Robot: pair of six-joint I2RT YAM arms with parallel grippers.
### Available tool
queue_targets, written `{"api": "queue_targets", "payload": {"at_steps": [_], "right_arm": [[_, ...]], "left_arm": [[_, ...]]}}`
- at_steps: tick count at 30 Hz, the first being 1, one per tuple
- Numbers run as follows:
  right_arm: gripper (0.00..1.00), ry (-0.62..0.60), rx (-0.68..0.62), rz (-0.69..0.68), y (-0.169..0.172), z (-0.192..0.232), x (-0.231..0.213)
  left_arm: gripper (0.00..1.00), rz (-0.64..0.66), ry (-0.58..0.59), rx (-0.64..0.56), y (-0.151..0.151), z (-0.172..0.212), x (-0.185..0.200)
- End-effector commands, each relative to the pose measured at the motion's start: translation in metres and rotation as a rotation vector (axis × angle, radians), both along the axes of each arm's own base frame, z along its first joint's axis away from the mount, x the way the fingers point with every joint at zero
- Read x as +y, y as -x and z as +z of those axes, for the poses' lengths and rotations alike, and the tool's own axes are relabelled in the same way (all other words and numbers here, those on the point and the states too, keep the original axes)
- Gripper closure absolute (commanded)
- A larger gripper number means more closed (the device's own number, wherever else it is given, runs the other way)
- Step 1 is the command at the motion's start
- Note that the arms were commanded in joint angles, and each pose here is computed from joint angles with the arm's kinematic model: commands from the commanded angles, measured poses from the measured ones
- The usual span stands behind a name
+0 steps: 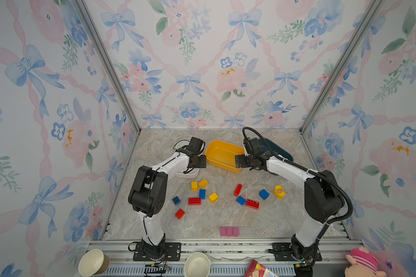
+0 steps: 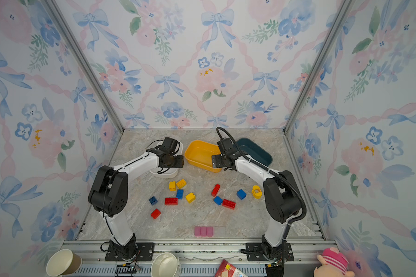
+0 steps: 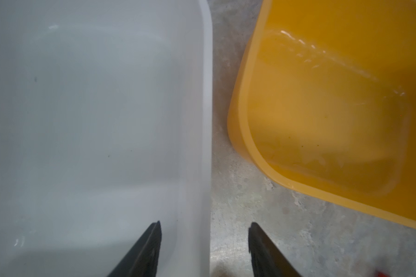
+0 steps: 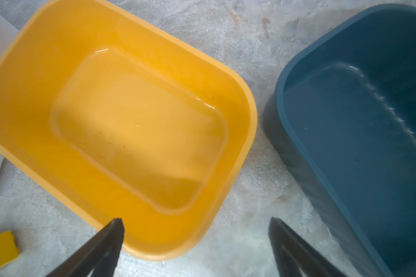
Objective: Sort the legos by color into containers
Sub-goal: 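Grip the yellow tub rim with the right gripper and drag it against the white tub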
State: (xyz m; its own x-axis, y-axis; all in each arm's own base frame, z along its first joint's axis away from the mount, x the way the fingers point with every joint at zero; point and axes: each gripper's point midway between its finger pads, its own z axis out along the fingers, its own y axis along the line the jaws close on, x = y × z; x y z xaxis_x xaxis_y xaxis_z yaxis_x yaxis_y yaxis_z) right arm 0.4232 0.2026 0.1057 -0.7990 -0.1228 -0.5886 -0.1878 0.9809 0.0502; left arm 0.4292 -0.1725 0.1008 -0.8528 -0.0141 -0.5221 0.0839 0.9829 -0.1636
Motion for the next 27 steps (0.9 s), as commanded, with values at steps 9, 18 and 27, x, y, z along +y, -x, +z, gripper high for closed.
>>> {"api": "queue_targets", "payload": {"at_steps": [9, 18, 27], "right_arm": [[0.06, -0.049, -0.014, 0.035, -0.065, 0.016, 0.008], [0.06, -0.071, 0.042, 0.091, -0.109, 0.001, 0.010], [0.07, -0.232, 0.156, 0.147, -0.105, -0.020, 0.028]], "left_arm": [[0.35, 0.019, 0.047, -0.144, 0.000, 0.063, 0.003], [0.33, 0.038, 0.073, -0.167, 0.006, 0.063, 0.016], [0.32, 0.059, 0.066, -0.159, 0.007, 0.058, 0.029]]}}
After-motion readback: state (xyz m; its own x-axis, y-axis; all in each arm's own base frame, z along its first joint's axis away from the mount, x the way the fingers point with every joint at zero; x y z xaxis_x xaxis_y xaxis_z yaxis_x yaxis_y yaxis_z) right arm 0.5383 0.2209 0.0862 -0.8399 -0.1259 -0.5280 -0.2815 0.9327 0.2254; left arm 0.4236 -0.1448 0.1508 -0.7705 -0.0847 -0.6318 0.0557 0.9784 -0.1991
